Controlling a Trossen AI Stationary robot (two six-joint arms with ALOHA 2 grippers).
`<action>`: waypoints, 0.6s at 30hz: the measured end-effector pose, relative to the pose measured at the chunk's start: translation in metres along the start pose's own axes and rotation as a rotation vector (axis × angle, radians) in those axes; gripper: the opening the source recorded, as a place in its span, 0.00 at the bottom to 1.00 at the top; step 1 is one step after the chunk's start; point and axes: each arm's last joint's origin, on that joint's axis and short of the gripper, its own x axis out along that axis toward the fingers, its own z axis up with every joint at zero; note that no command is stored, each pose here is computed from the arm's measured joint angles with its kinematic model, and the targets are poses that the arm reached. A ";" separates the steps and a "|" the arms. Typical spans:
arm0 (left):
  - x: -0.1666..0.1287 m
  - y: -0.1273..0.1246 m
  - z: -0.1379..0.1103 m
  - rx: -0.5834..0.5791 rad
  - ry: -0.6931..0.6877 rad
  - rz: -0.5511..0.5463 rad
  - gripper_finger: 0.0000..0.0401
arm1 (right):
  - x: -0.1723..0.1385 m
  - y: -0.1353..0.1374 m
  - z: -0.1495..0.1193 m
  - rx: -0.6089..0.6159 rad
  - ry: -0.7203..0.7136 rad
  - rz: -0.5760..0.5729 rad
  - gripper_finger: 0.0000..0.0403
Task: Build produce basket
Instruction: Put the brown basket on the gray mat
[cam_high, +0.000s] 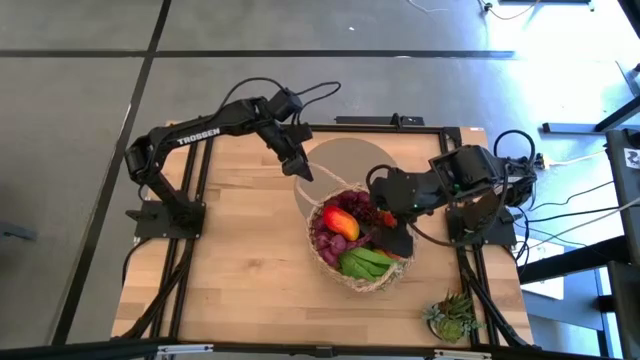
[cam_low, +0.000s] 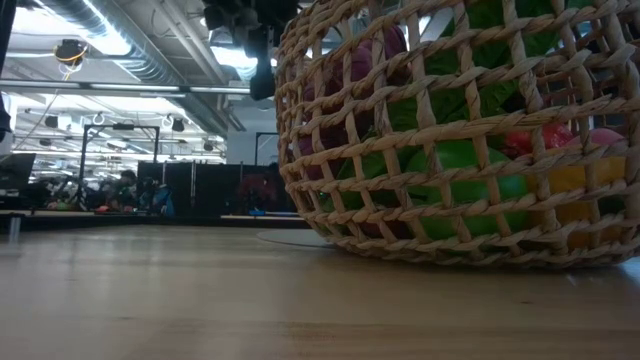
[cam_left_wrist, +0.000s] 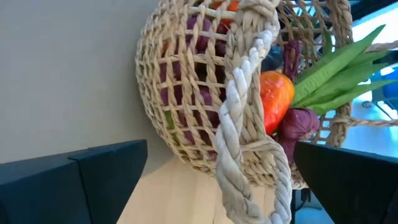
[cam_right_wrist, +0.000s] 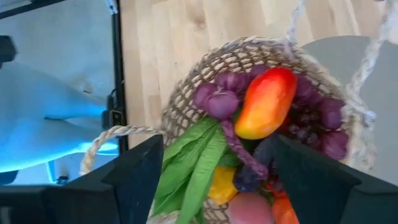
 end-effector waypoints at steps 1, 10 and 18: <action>-0.001 0.001 0.000 -0.002 -0.002 0.004 0.98 | 0.000 0.002 -0.001 0.002 0.004 0.009 0.73; -0.003 0.004 0.001 -0.035 -0.008 0.015 0.98 | -0.004 0.013 -0.007 0.055 0.010 0.043 0.70; 0.006 -0.007 -0.002 0.000 0.006 0.042 0.98 | -0.004 0.013 -0.007 0.089 0.006 0.037 0.69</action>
